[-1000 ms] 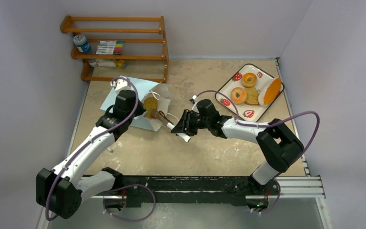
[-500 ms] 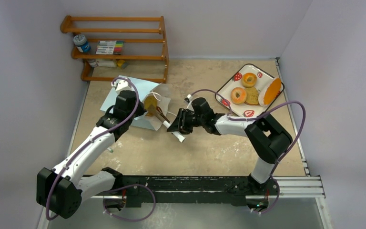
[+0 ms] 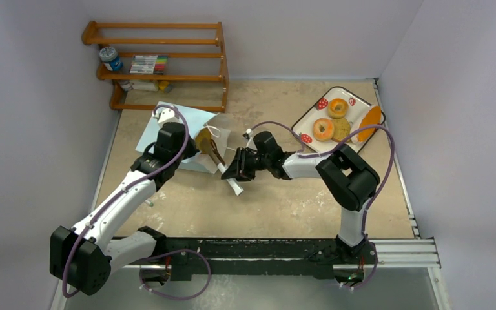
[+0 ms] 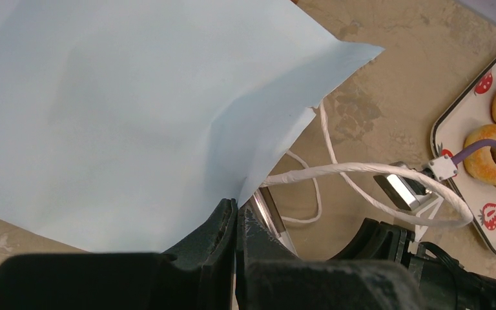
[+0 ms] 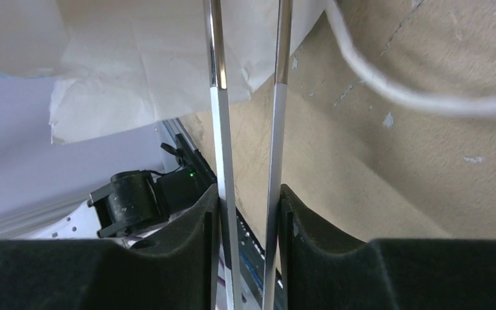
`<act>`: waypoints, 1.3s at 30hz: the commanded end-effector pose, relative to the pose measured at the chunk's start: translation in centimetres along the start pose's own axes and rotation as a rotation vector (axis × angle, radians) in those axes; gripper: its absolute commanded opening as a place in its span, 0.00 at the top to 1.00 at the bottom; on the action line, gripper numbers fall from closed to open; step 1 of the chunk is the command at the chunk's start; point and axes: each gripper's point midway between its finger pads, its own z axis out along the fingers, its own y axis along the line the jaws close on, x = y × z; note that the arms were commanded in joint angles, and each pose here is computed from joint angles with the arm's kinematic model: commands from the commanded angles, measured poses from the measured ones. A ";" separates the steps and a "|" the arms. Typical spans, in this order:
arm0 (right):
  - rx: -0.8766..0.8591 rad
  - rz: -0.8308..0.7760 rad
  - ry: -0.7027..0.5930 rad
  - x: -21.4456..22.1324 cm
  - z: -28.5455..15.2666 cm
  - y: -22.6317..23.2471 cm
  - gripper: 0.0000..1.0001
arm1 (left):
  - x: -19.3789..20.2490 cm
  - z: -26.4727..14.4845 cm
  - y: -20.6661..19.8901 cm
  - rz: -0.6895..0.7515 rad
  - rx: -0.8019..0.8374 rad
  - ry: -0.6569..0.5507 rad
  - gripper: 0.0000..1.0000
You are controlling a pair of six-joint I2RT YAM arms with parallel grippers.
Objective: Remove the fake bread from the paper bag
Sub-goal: Take out the fake bread from the paper bag, then place the fake bread in the container.
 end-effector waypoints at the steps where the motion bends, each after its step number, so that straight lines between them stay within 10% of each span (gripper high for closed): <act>1: -0.085 -0.053 -0.026 -1.4 0.2 2.6 0.73 | -1.6 -0.4 -1.5 -0.013 0.052 -0.034 1.00; 7: -0.065 -0.104 -0.060 -1.9 -0.8 3.3 1.00 | -1.6 -0.2 -1.1 -0.002 0.030 -0.038 1.00; 29: 0.021 -0.047 -0.230 1.5 -11.4 4.9 1.00 | -5.3 3.6 0.2 -0.183 -0.180 -0.213 1.00; 39: 0.147 0.043 -0.634 -2.2 -20.1 5.3 1.00 | -5.0 5.7 -1.9 -0.214 -0.109 -0.185 1.00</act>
